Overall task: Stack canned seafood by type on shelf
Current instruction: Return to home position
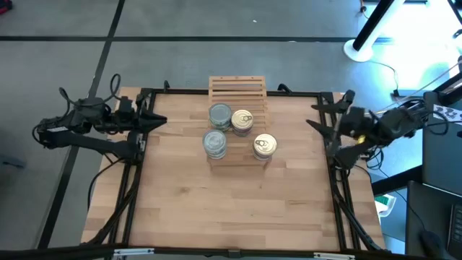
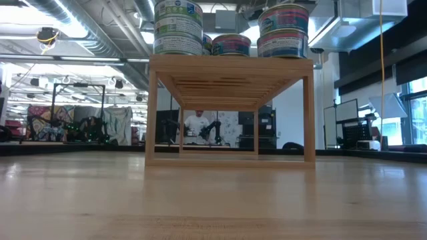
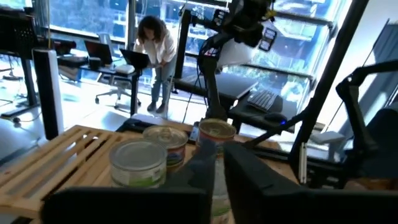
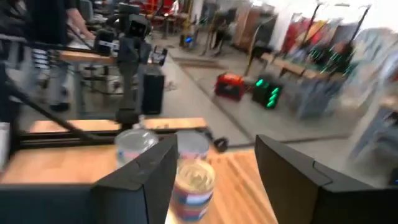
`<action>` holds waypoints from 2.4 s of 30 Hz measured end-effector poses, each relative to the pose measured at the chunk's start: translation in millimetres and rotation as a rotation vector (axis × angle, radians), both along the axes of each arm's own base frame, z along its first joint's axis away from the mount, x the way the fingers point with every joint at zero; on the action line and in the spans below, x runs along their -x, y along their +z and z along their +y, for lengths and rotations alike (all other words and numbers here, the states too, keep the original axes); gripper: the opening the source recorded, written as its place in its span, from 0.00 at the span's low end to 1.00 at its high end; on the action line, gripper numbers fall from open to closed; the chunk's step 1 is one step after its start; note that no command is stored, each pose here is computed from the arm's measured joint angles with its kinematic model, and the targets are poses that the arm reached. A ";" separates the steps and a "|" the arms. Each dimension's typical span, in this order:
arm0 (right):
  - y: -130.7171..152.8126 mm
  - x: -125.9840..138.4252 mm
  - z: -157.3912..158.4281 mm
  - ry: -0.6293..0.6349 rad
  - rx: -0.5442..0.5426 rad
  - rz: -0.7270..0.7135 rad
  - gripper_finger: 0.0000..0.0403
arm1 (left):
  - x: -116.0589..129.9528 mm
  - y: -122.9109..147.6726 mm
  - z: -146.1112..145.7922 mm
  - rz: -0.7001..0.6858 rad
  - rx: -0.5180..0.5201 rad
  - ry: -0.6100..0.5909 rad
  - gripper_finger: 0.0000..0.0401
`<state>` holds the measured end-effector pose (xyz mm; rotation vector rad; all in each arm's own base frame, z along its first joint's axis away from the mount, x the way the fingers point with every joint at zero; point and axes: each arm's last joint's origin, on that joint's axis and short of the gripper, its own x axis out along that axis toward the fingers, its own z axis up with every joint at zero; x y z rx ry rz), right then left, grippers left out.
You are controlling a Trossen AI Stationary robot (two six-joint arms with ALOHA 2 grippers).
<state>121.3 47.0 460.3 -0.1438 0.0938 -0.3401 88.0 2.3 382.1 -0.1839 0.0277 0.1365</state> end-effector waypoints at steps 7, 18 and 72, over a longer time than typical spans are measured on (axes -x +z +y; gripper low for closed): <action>-27.5 17.3 -7.5 0.102 -0.137 0.048 0.54 | -3.5 -33.9 -0.1 0.031 -0.029 -0.001 0.03; -113.9 38.8 -16.0 0.277 -0.228 -0.032 0.54 | 11.9 -100.3 0.3 -0.075 0.007 -0.002 0.01; -310.0 9.8 -51.9 0.125 -0.265 0.056 0.54 | -12.2 -217.6 -4.2 -0.009 -0.119 -0.137 0.01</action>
